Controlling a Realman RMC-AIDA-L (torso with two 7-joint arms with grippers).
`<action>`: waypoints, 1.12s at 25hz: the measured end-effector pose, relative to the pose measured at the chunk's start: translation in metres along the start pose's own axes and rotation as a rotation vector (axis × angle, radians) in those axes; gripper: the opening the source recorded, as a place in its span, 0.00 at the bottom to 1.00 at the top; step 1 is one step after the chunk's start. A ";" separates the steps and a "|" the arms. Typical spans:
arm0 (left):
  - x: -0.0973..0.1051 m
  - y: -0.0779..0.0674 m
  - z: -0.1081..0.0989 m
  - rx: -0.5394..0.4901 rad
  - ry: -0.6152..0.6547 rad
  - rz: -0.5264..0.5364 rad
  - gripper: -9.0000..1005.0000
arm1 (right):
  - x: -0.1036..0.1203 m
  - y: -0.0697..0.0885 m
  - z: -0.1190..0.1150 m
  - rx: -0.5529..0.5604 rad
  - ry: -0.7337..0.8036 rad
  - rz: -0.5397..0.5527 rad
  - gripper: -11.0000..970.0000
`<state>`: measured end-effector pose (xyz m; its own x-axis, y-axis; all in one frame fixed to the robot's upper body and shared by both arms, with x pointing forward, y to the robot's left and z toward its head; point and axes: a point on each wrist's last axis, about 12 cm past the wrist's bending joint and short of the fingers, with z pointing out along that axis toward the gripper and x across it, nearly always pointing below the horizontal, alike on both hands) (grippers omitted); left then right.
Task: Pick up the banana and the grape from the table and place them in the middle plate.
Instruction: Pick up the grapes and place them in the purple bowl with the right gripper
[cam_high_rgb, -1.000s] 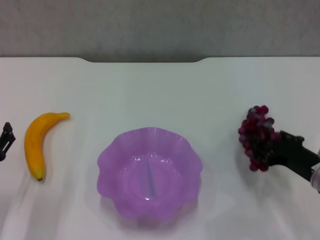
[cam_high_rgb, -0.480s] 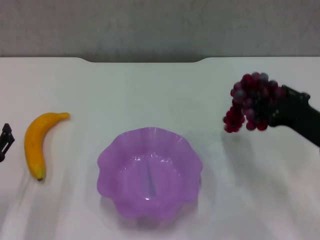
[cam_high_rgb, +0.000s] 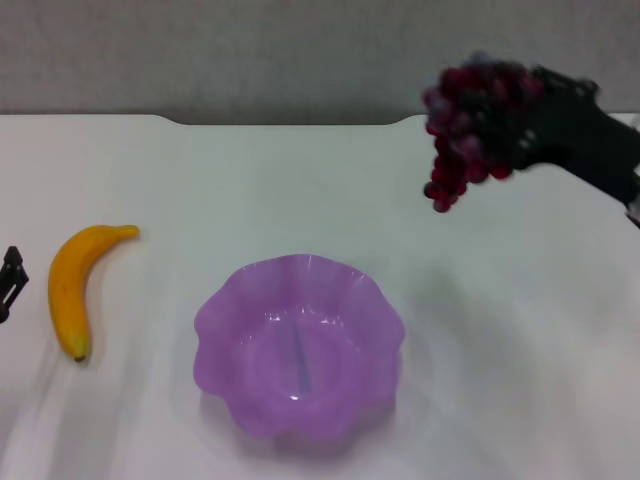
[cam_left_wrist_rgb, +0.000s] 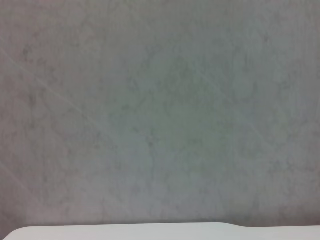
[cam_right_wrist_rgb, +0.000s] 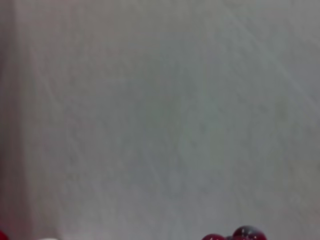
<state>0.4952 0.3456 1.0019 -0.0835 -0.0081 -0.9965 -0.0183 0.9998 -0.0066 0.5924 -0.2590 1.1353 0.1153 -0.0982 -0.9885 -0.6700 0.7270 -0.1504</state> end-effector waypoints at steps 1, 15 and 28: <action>0.000 0.000 0.000 0.000 0.001 0.000 0.87 | -0.006 0.002 0.006 -0.025 -0.015 -0.002 0.48; 0.000 0.000 0.000 -0.001 0.004 -0.004 0.87 | 0.009 0.055 0.052 -0.316 0.128 0.141 0.47; 0.000 -0.001 0.001 0.001 -0.001 -0.004 0.87 | 0.050 0.065 0.039 -0.352 0.318 0.305 0.47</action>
<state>0.4960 0.3451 1.0022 -0.0825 -0.0120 -0.9965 -0.0172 0.9998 -0.0106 0.5830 -0.1901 1.0770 -0.3120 -0.1586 -0.9368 -0.8491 0.4889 0.2000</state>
